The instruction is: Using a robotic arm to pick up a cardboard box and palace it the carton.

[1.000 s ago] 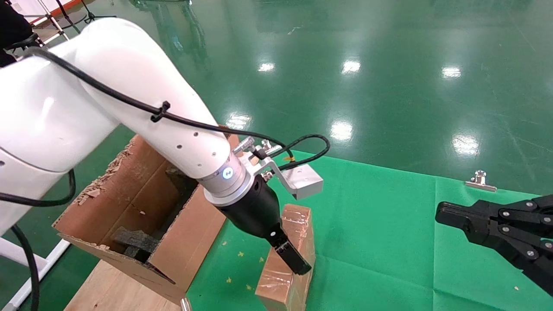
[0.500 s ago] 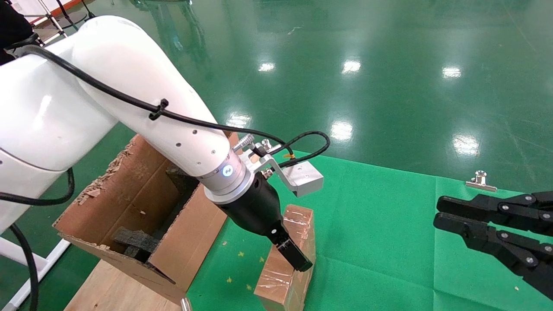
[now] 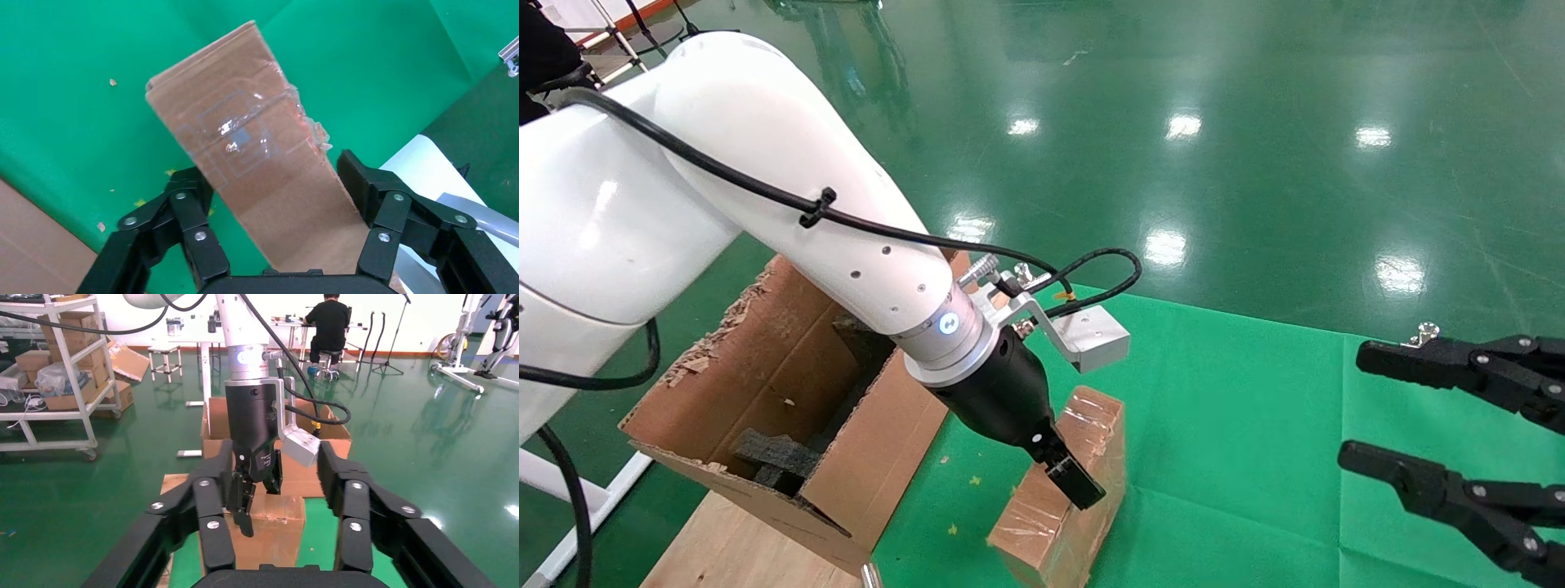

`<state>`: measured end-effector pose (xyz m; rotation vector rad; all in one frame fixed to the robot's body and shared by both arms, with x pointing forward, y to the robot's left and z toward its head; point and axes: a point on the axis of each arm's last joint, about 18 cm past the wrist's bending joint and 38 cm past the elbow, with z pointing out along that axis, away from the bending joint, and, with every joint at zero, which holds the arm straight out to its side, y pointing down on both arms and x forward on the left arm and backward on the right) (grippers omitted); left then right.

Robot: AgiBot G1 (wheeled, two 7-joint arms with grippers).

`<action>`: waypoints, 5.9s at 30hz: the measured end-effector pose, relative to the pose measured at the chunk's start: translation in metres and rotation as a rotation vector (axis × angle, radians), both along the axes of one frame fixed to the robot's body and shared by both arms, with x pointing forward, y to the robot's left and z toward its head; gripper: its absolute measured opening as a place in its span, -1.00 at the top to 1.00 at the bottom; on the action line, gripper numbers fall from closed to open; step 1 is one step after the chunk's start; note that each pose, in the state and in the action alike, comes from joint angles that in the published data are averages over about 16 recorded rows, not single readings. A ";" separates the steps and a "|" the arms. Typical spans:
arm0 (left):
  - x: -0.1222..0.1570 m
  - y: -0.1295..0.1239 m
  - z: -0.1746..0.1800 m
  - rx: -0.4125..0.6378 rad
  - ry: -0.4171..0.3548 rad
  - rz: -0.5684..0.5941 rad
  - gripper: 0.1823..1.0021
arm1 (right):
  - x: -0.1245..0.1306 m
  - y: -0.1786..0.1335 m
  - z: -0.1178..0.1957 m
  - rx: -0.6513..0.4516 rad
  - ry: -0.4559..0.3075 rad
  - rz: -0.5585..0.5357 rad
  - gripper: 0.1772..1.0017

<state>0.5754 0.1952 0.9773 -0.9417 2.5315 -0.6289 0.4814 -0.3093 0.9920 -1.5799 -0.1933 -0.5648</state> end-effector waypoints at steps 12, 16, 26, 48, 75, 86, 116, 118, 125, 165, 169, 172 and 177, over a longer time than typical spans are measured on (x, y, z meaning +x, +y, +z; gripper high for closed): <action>-0.002 0.023 0.036 -0.016 -0.098 0.006 0.20 | 0.000 0.000 0.000 0.000 0.000 0.000 -0.38; -0.007 0.048 0.070 -0.035 -0.199 0.023 0.38 | 0.000 0.000 0.000 0.000 0.000 0.000 -0.56; -0.034 0.159 0.146 -0.029 -0.490 0.181 0.63 | 0.000 0.000 0.000 0.000 0.000 0.000 -0.89; -0.003 0.376 0.033 0.014 -0.417 0.621 0.72 | 0.000 0.000 0.000 0.000 0.000 0.000 -1.00; 0.056 0.396 -0.050 -0.001 -0.395 0.719 0.74 | 0.000 0.000 0.000 0.000 0.000 0.000 -1.00; 0.060 0.396 -0.093 0.034 -0.330 0.745 0.76 | 0.000 0.000 0.000 0.000 0.000 0.000 -1.00; 0.060 0.394 -0.080 0.019 -0.348 0.724 -0.08 | 0.000 0.000 0.000 0.000 0.000 0.000 -1.00; 0.060 0.392 -0.069 0.000 -0.368 0.711 -0.18 | 0.000 0.000 0.000 0.000 0.000 0.000 -1.00; 0.057 0.382 -0.010 -0.086 -0.475 0.632 -0.56 | 0.000 0.000 0.000 0.000 0.000 -0.001 -1.00; 0.041 0.238 0.031 -0.384 -0.598 -0.001 -1.00 | 0.000 0.000 0.000 0.001 0.000 -0.001 -1.00; 0.034 0.217 0.028 -0.426 -0.603 -0.094 -1.00 | 0.000 0.000 0.000 0.001 0.000 -0.001 -1.00; 0.027 0.203 0.026 -0.457 -0.608 -0.162 -1.00 | 0.000 0.000 0.000 0.001 0.000 -0.001 -1.00; 0.012 0.180 0.023 -0.507 -0.619 -0.276 -1.00 | 0.000 0.000 0.000 0.001 0.000 -0.001 -1.00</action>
